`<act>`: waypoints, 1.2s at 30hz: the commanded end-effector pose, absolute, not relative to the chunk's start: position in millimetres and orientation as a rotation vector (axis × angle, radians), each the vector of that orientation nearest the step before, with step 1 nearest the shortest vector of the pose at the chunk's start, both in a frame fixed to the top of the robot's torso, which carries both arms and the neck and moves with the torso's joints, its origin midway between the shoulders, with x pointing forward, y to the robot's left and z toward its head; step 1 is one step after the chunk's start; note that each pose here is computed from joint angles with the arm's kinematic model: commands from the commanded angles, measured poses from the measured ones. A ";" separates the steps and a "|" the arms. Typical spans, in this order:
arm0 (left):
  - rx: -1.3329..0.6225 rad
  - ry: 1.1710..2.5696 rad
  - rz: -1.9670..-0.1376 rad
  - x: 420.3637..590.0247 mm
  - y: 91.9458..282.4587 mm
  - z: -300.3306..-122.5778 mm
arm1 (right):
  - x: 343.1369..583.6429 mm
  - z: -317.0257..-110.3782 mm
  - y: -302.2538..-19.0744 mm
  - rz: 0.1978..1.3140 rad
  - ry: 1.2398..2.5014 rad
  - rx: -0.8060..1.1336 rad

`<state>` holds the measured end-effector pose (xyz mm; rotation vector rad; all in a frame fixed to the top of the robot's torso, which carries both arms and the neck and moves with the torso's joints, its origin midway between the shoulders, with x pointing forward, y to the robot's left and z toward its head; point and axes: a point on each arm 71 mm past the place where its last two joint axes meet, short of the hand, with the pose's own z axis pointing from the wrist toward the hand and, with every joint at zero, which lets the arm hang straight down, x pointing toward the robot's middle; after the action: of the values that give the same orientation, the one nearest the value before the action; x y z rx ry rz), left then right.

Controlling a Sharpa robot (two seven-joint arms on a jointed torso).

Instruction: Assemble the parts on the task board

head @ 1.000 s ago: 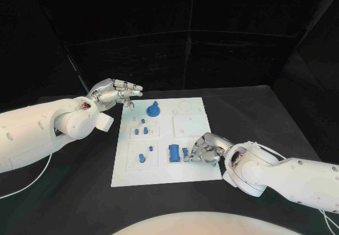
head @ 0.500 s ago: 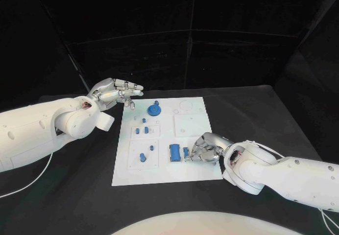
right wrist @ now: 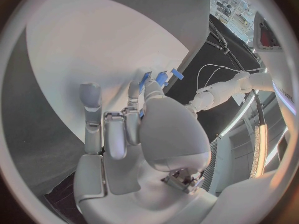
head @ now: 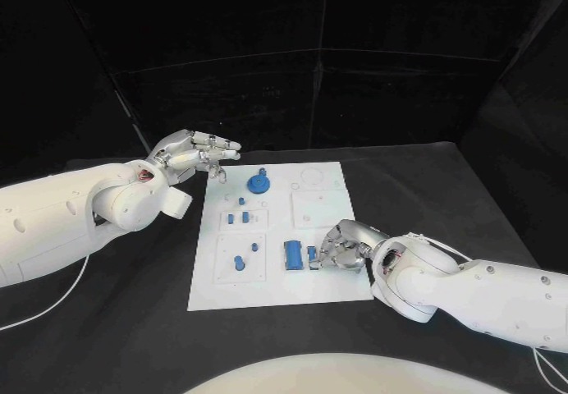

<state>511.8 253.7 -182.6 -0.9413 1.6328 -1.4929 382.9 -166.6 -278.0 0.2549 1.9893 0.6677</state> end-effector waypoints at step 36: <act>-1.217 1.289 -1.475 554.6 254.2 -218.6 | 548.0 -240.8 -226.8 1.415 1.526 0.911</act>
<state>552.0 248.1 -220.8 -1.1800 1.4110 -1.4950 546.7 -233.3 -246.0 0.8914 1.5663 1.2711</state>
